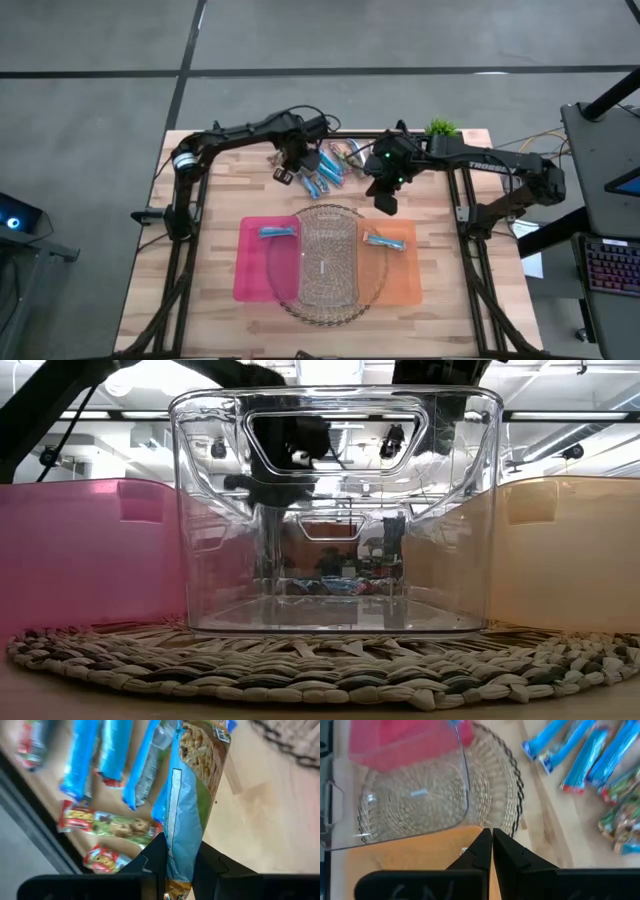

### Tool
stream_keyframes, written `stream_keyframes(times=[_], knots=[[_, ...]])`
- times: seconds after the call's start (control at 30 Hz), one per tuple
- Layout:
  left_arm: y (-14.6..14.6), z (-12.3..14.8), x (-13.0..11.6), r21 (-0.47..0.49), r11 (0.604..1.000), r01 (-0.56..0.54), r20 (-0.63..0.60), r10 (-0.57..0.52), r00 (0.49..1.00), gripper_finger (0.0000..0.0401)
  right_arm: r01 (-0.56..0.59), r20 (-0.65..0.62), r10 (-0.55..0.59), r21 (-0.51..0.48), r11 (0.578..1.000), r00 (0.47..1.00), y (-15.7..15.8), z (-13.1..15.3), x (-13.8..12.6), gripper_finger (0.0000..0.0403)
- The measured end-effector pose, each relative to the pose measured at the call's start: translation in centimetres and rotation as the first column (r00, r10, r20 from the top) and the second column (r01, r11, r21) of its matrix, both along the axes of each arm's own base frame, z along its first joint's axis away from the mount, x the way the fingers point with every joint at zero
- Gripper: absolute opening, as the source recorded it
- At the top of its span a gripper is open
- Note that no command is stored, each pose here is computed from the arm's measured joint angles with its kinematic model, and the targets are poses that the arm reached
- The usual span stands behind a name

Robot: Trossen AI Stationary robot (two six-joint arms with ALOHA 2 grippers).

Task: Pick and place Granola Bars by type
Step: Put the yellow granola bar into the orange bin

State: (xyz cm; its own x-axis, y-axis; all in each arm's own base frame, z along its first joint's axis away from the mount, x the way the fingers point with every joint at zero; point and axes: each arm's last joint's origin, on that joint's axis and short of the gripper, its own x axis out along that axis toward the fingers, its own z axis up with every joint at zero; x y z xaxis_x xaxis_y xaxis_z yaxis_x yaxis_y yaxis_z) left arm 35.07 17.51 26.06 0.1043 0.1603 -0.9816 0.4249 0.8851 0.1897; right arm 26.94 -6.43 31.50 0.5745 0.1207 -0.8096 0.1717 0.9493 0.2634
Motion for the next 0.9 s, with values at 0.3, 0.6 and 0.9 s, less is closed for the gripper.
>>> stream_keyframes(times=[0.3, 0.6, 0.9], knots=[[-1.3, 4.1, 1.2, 0.023, 1.0, -0.016, 0.105, 0.013, 0.994, 0.0045, -0.001, 0.184, 0.014, -0.07, 0.998, 0.983, 0.6, 4.5, -3.8, 0.0008], [-3.2, 7.6, 2.2, 0.052, 0.999, -0.007, 0.219, -0.004, 0.976, 0.0045, 0.045, 0.31, -0.012, -0.099, 0.994, 0.951, 1.5, 6.9, -8.6, 0.0008], [-5.5, 10.0, 2.8, 0.043, 0.999, -0.02, 0.299, 0.006, 0.954, 0.0045, 0.078, 0.334, -0.045, -0.086, 0.993, 0.941, 2.2, 5.9, -11.4, 0.0008]])
